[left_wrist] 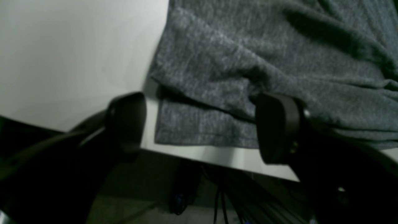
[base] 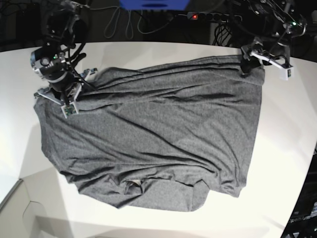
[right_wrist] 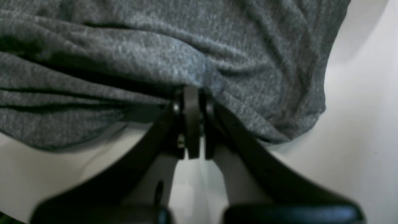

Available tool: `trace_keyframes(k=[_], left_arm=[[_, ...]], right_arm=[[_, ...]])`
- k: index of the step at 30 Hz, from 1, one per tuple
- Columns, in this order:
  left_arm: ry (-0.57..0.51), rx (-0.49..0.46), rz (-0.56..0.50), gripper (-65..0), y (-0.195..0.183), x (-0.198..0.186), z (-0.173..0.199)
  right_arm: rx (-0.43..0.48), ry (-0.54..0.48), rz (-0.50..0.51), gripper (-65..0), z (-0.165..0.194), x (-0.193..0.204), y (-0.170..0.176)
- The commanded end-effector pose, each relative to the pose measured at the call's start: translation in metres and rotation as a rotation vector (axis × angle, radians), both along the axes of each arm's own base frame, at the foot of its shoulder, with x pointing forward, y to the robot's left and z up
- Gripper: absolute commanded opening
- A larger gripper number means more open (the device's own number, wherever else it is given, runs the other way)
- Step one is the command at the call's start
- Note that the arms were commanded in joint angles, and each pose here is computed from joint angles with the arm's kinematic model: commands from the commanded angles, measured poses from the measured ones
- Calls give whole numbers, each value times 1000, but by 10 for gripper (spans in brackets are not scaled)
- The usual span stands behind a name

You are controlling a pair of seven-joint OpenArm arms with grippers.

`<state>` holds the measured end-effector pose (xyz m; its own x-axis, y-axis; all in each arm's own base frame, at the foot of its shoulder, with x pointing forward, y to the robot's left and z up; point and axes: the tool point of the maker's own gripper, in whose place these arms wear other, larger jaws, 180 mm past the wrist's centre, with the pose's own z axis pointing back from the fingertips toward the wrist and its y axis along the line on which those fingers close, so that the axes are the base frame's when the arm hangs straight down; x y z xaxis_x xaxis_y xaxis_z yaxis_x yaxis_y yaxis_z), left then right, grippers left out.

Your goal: Layout the t-shirt on the table in an organized manner, then fold the t-shirt properly

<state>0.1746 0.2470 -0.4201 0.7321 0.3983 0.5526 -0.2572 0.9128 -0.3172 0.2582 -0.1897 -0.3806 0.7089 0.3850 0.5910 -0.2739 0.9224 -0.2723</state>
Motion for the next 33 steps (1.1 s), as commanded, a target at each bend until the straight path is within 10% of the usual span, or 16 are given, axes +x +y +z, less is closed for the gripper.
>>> trace_keyframes(k=[1, 11, 22, 33], left_arm=[[20, 5, -5, -118, 0, -4, -1], [35, -35, -1, -128, -4, -4, -12], [28, -40, 0, -408, -4, -2, -11], [8, -40, 1, -414, -3, 7, -8]], right_arm=[[3, -41, 2, -650, 10, 7, 0], [3, -41, 5, -650, 10, 7, 1], [3, -41, 2, -650, 10, 7, 0], [2, -40, 5, -650, 10, 7, 0]])
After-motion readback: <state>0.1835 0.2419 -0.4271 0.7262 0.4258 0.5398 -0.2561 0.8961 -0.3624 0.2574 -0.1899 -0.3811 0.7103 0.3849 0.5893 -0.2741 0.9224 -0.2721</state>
